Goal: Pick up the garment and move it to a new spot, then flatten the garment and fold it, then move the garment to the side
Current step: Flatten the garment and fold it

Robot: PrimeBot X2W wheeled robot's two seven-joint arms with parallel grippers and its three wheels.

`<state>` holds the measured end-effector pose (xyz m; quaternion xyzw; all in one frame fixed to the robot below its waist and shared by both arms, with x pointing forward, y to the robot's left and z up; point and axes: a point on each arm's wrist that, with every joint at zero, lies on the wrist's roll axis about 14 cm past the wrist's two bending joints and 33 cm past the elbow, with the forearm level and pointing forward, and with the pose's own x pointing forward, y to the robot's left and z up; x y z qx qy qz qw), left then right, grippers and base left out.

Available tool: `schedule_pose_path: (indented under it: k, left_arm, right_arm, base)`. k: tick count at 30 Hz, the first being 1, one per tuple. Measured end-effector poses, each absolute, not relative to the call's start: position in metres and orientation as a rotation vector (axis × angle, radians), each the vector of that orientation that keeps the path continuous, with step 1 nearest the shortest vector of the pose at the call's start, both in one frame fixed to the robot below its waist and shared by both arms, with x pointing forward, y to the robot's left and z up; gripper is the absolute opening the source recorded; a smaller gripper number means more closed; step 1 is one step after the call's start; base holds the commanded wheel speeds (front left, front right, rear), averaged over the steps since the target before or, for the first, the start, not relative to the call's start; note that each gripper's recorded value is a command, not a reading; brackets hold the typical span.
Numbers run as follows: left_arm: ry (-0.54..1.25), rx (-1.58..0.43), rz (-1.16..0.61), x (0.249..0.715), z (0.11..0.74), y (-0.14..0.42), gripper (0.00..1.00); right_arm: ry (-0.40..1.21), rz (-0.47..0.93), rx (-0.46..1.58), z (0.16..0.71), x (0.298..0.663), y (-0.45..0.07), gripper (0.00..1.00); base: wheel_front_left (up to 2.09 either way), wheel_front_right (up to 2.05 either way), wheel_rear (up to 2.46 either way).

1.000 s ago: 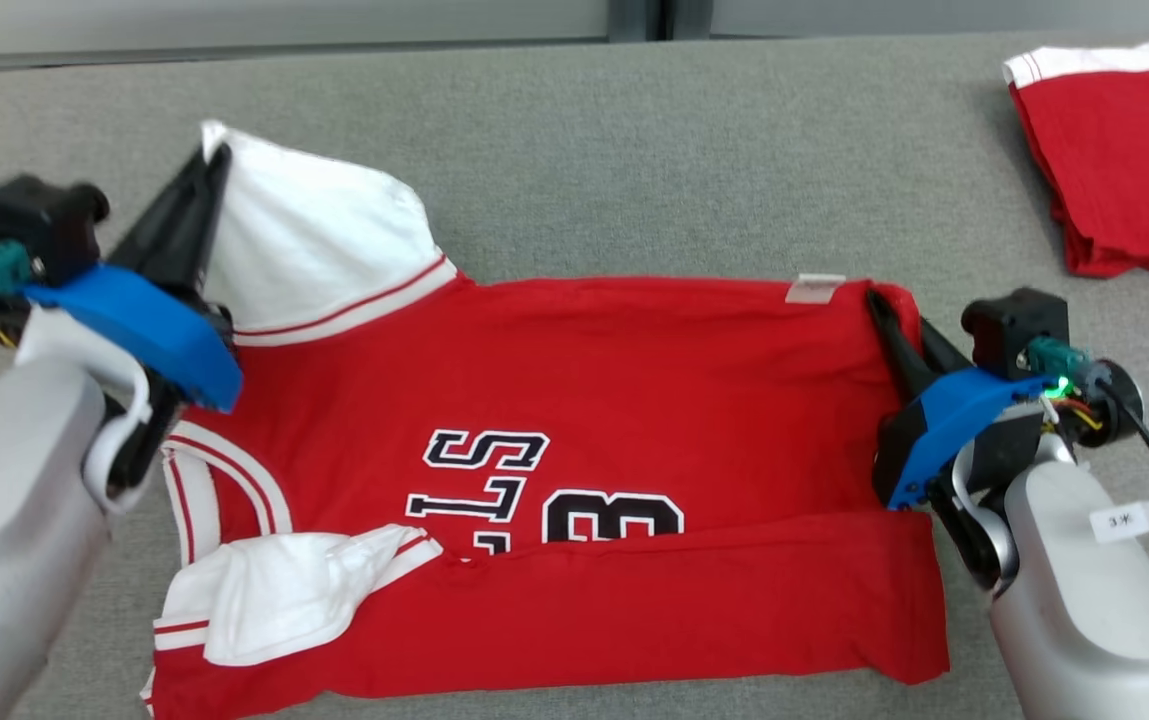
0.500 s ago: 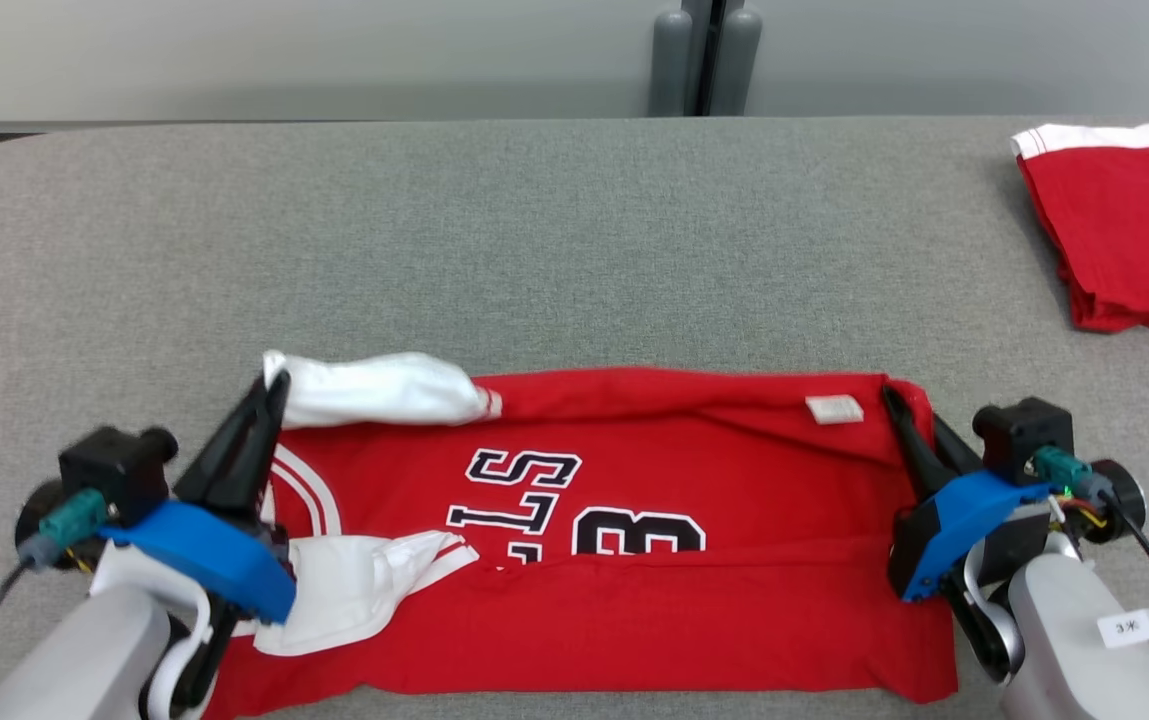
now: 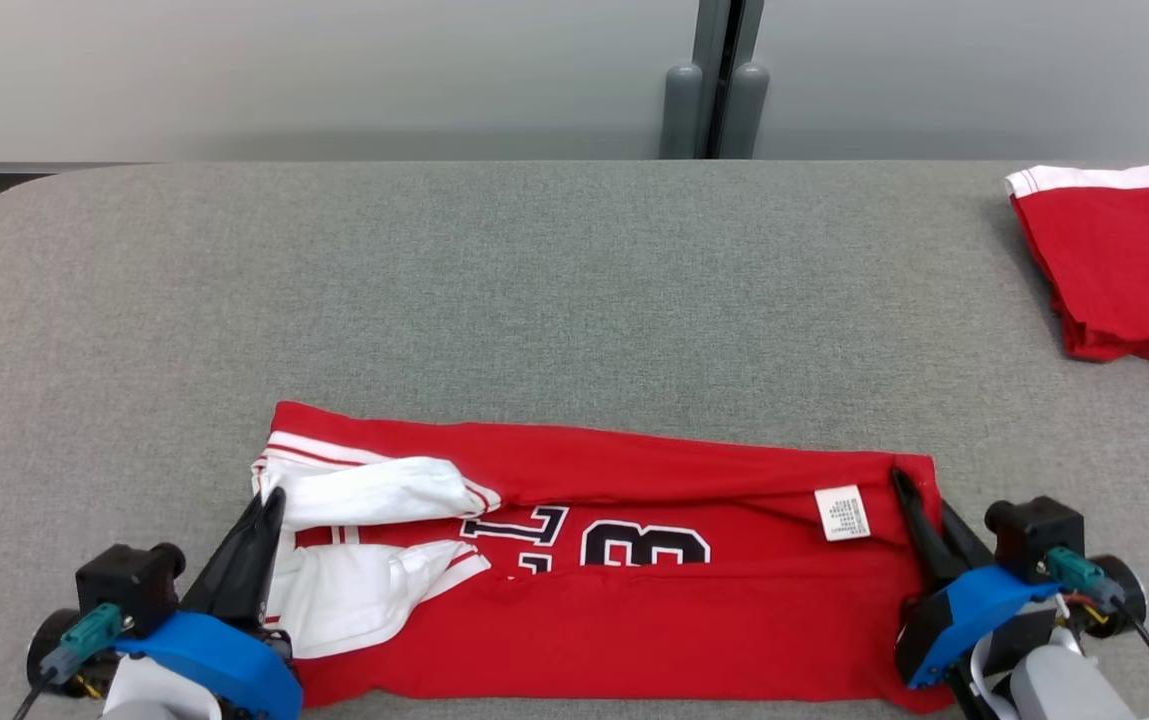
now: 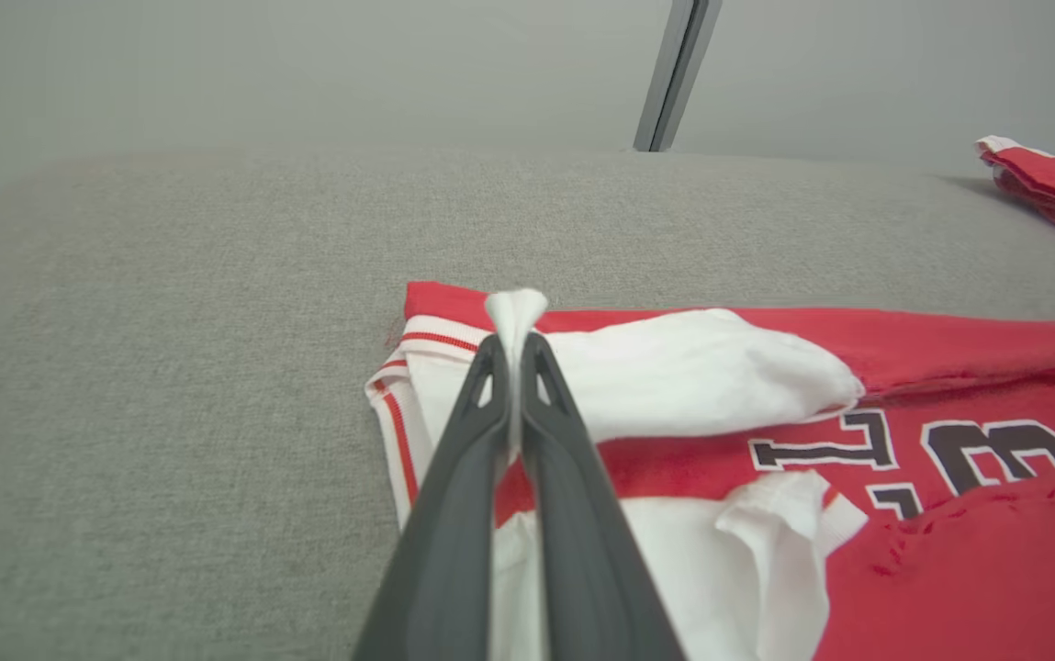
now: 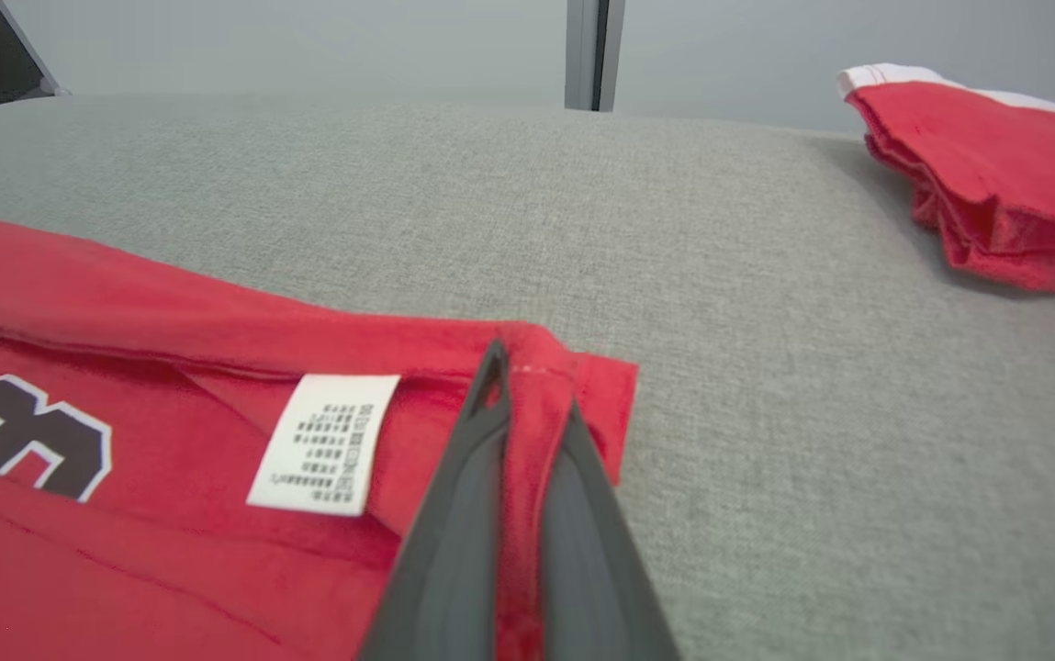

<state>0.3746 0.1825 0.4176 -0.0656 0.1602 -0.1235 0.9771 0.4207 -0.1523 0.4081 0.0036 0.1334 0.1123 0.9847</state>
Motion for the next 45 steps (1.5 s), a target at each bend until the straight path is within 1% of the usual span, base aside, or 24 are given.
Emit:
schedule_pose_path:
  k: [2,3,4,5,12,15,18,23,26,29,33,37,40,41,42,43,44,45]
  left_arm:
    - [0.328,-0.148,-0.227,0.371,0.415,0.184,0.00]
    - [0.334,-0.154,-0.223,0.368,0.413,0.183,0.00]
    - [0.339,-0.160,-0.215,0.366,0.411,0.182,0.39]
    - [0.340,-0.164,-0.210,0.364,0.410,0.182,1.00]
    - [0.256,-0.170,-0.147,0.370,0.429,0.189,1.00]
    - [0.194,-0.145,-0.103,0.374,0.443,0.195,1.00]
    - [0.114,-0.113,-0.053,0.379,0.462,0.204,1.00]
    - [0.024,-0.083,0.009,0.379,0.482,0.213,1.00]
    - [0.002,-0.077,0.033,0.378,0.486,0.215,1.00]
    - [-0.001,-0.046,0.041,0.375,0.485,0.218,1.00]
    - [0.005,-0.032,0.061,0.373,0.481,0.221,1.00]
    - [0.012,-0.013,0.069,0.370,0.478,0.223,1.00]
    - [0.024,-0.004,0.075,0.368,0.474,0.225,1.00]
    - [0.028,-0.001,0.073,0.367,0.473,0.225,1.00]
    - [0.030,0.002,0.073,0.367,0.472,0.225,1.00]
    - [0.031,0.002,0.072,0.366,0.471,0.225,1.00]
    - [0.033,0.003,0.074,0.366,0.471,0.225,1.00]
    - [0.033,0.003,0.074,0.366,0.471,0.225,1.00]
  right_arm:
    - [0.271,0.215,0.028,0.406,0.415,-0.152,0.00]
    - [0.270,0.210,0.036,0.406,0.412,-0.153,0.21]
    - [0.267,0.206,0.044,0.406,0.410,-0.153,1.00]
    - [0.257,0.203,0.058,0.408,0.409,-0.152,1.00]
    - [0.171,0.158,0.090,0.429,0.408,-0.165,1.00]
    - [0.129,0.140,0.090,0.441,0.411,-0.171,1.00]
    - [0.122,0.115,0.094,0.444,0.412,-0.179,1.00]
    - [0.193,0.082,0.122,0.430,0.413,-0.182,1.00]
    - [0.254,0.080,0.134,0.417,0.413,-0.177,1.00]
    - [0.327,0.085,0.144,0.401,0.408,-0.170,1.00]
    - [0.379,0.093,0.161,0.387,0.401,-0.162,1.00]
    - [0.442,0.108,0.171,0.372,0.385,-0.154,1.00]
    - [0.462,0.123,0.177,0.367,0.379,-0.148,1.00]
    - [0.466,0.125,0.183,0.366,0.378,-0.147,0.82]
    - [0.465,0.129,0.187,0.366,0.377,-0.145,0.60]
    - [0.466,0.135,0.190,0.366,0.377,-0.142,0.26]
    - [0.459,0.139,0.198,0.367,0.376,-0.140,0.00]
    - [0.456,0.142,0.206,0.367,0.375,-0.138,0.00]
  base:
    - [0.00,0.00,0.00]
    - [0.00,0.00,0.00]
    - [0.00,0.00,0.00]
    - [0.00,0.00,0.00]
    - [0.00,0.00,0.00]
    - [0.00,0.00,0.00]
    - [0.00,0.00,0.00]
    - [0.00,0.00,0.00]
    - [0.00,0.00,0.00]
    - [0.00,0.00,0.00]
    - [0.00,0.00,0.00]
    - [0.00,0.00,0.00]
    - [0.00,0.00,0.00]
    - [0.00,0.00,0.00]
    - [0.00,0.00,0.00]
    - [0.00,0.00,0.00]
    - [0.00,0.00,0.00]
    - [0.00,0.00,0.00]
